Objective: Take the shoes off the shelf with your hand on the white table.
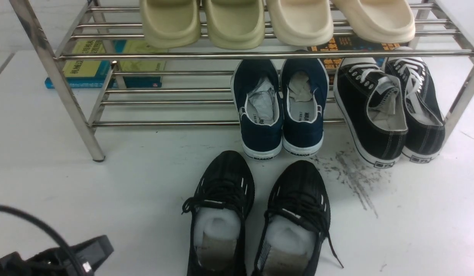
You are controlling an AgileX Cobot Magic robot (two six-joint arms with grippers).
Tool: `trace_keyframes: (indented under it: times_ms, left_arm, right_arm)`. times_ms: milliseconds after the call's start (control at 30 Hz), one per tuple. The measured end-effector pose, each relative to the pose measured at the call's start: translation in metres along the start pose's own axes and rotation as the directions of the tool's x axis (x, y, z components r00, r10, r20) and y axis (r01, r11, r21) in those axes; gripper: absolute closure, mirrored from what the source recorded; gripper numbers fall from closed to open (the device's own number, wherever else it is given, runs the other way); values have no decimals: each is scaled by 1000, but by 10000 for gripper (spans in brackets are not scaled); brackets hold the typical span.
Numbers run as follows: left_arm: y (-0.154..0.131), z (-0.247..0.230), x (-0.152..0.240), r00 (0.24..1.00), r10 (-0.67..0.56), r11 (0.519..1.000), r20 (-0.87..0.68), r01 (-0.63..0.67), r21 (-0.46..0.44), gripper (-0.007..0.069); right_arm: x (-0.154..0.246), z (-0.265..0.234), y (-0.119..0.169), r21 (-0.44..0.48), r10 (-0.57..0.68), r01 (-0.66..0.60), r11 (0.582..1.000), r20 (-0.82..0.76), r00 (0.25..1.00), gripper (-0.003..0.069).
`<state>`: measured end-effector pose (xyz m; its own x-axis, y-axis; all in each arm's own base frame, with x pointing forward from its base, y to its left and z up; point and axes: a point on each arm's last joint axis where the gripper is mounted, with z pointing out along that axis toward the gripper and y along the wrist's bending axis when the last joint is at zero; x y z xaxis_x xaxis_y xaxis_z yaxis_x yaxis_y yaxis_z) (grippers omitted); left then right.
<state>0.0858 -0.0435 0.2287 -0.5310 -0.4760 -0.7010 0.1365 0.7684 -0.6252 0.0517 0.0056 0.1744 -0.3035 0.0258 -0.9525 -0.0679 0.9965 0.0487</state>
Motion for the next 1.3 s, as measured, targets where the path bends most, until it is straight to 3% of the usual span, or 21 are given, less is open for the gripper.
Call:
trace_keyframes:
  times_ms: [133, 200, 433, 567, 800, 1300]
  left_arm:
    - [26, -4, 14, 983, 170, 982, 72, -163, -95, 589]
    - [33, -5, 18, 978, 194, 975, 80, -183, -124, 589]
    - [64, -15, 33, 983, 131, 935, 127, -80, -346, 580]
    - [71, -22, 36, 982, 100, 903, 160, -22, -428, 573]
    - [70, -33, 35, 960, 164, 880, 229, -37, -473, 571]
    - [70, -34, 34, 954, 206, 871, 219, -77, -486, 561]
  right_arm:
    - [0, 0, 0, 0, 0, 0, 1000, 0, 1000, 421]
    - [0, 0, 0, 0, 0, 0, 1000, 0, 1000, 421]
    - [0, 0, 0, 0, 0, 0, 1000, 0, 1000, 421]
    - [0, 0, 0, 0, 0, 0, 1000, 0, 1000, 421]
    - [0, 0, 0, 0, 0, 0, 1000, 0, 1000, 421]
    - [0, 0, 0, 0, 0, 0, 1000, 0, 1000, 421]
